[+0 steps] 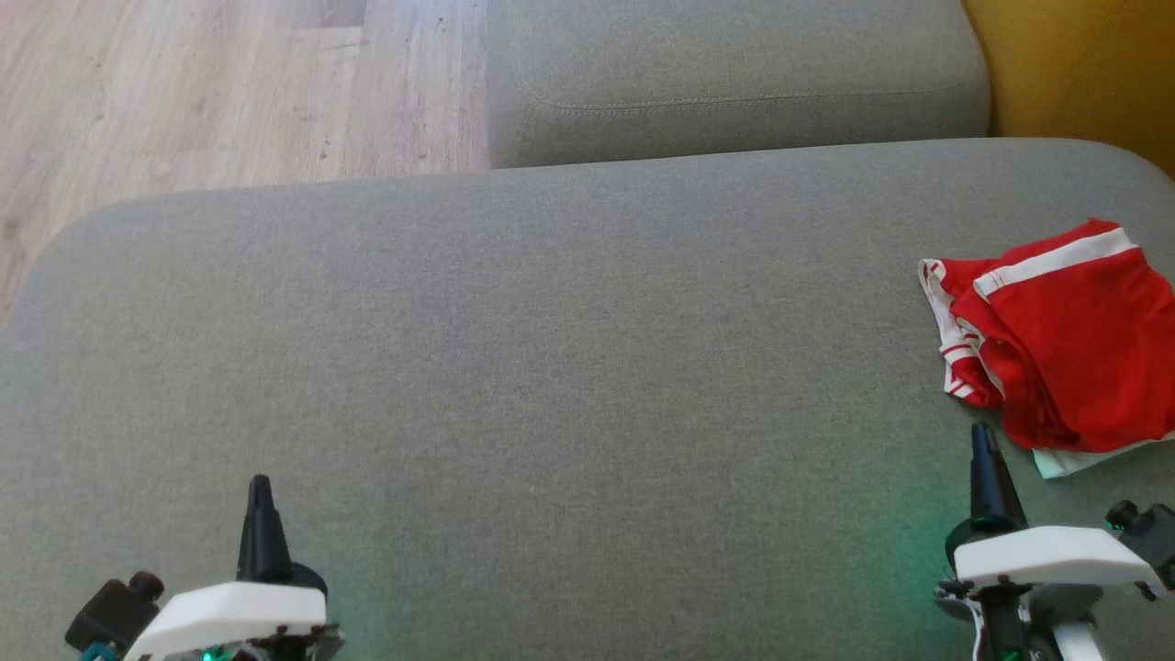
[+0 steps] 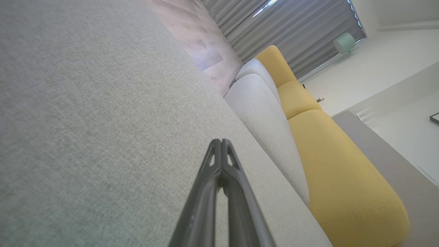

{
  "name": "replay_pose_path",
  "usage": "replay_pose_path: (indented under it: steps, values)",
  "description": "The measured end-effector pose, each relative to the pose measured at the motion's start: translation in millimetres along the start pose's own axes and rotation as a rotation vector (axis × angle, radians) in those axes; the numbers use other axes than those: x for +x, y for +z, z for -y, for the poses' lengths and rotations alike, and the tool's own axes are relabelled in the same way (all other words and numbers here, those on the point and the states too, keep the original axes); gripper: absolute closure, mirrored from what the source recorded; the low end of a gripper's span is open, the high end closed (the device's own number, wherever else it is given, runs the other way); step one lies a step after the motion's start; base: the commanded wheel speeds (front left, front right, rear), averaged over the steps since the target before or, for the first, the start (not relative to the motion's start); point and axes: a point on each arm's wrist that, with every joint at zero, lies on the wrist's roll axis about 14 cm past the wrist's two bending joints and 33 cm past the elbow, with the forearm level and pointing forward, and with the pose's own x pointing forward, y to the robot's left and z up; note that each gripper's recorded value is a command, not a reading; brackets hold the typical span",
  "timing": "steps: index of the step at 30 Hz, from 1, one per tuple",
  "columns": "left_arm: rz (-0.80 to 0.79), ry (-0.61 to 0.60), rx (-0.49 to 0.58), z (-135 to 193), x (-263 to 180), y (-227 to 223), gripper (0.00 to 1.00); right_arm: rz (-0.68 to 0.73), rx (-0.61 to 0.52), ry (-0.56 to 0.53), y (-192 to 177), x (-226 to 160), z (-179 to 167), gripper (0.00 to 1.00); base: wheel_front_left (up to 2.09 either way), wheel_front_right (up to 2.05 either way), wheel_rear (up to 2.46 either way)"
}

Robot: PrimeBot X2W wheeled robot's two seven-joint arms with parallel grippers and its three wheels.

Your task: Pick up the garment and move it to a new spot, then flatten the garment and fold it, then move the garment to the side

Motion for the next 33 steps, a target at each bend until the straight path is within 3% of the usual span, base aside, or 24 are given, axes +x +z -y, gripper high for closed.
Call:
replay_pose_path:
  steps: [33]
  values:
    - [-0.002, -0.01, -0.324, 4.2, 9.1, 11.6, 1.0, 0.032, 0.371, -0.004, 19.2, 4.6, 2.0, 1.0, 0.0, 0.0, 0.0]
